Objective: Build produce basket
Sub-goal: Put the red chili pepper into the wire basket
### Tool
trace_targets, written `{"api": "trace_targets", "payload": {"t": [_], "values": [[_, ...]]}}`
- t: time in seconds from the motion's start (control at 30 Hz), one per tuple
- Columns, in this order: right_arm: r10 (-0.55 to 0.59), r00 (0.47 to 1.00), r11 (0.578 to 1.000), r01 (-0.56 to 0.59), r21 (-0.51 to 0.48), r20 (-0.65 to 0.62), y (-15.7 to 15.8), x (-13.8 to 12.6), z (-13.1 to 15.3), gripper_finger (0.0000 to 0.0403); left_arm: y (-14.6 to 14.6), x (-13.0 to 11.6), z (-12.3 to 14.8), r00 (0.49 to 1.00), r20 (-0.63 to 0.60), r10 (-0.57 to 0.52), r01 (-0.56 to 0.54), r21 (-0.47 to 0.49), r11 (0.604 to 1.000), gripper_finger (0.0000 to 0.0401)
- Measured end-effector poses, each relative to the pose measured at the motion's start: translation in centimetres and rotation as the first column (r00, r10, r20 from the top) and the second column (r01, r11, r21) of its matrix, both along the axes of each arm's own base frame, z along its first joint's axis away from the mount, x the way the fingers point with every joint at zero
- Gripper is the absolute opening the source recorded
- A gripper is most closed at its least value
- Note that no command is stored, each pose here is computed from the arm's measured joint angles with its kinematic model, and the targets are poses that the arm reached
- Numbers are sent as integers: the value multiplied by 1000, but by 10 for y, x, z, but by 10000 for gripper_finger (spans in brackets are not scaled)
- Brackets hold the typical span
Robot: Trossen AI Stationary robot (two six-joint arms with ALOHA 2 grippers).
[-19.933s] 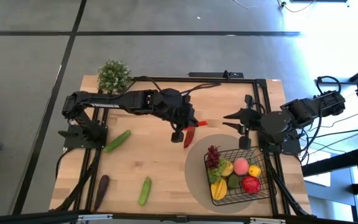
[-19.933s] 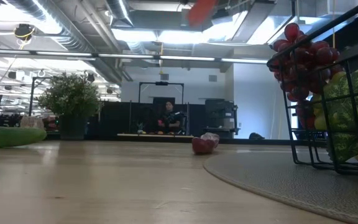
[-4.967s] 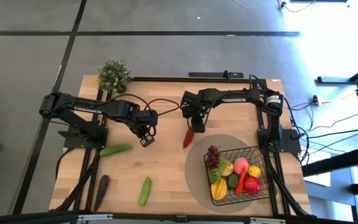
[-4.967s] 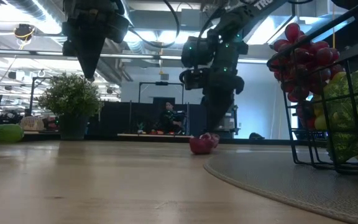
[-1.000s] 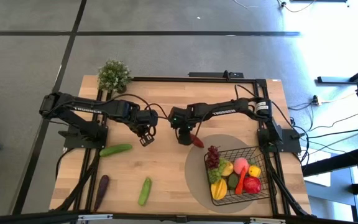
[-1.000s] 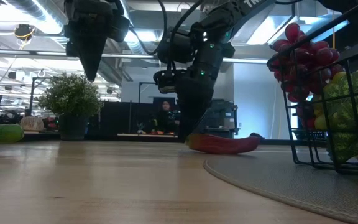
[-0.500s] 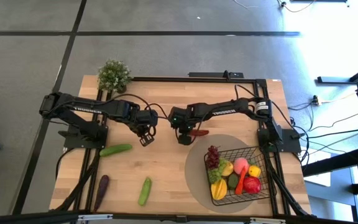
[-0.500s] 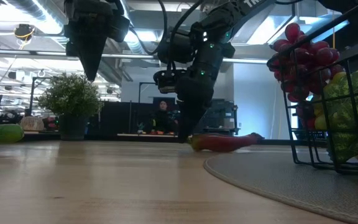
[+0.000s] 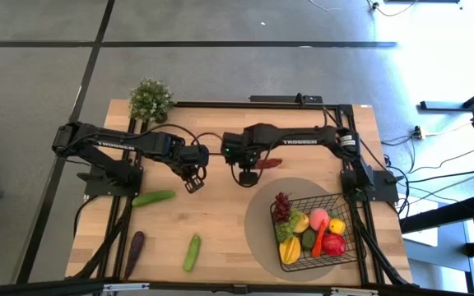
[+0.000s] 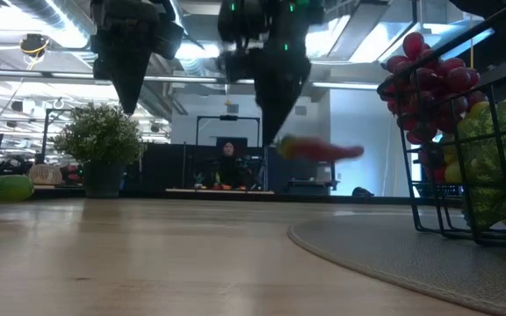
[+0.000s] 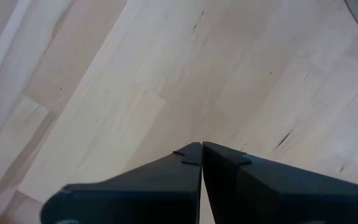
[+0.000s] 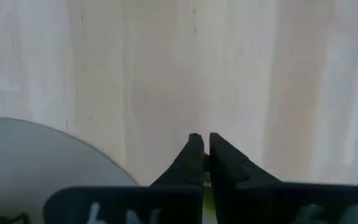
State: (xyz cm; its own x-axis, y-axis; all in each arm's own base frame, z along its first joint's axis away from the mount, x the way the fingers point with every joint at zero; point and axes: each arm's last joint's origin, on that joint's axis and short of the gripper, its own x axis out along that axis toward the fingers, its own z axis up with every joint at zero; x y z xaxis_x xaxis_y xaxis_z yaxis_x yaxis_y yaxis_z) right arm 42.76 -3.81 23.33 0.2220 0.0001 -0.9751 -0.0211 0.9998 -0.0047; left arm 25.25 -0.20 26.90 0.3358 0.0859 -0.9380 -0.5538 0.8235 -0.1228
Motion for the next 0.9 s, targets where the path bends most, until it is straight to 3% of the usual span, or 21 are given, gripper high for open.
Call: {"api": "trace_targets", "payload": {"t": [0.27,0.67,0.9], "values": [[-38,999,997,38,-73,-5,6,-5,56,0,0,-4,-1,999,-38,12,-10,59,998,2],[-97,994,964,107,-244,52,22,-30,127,0,3,-9,8,1000,1,17,-17,135,991,1],[-112,982,965,144,-219,154,30,-62,165,0,3,4,13,987,114,-111,88,192,977,1]]}}
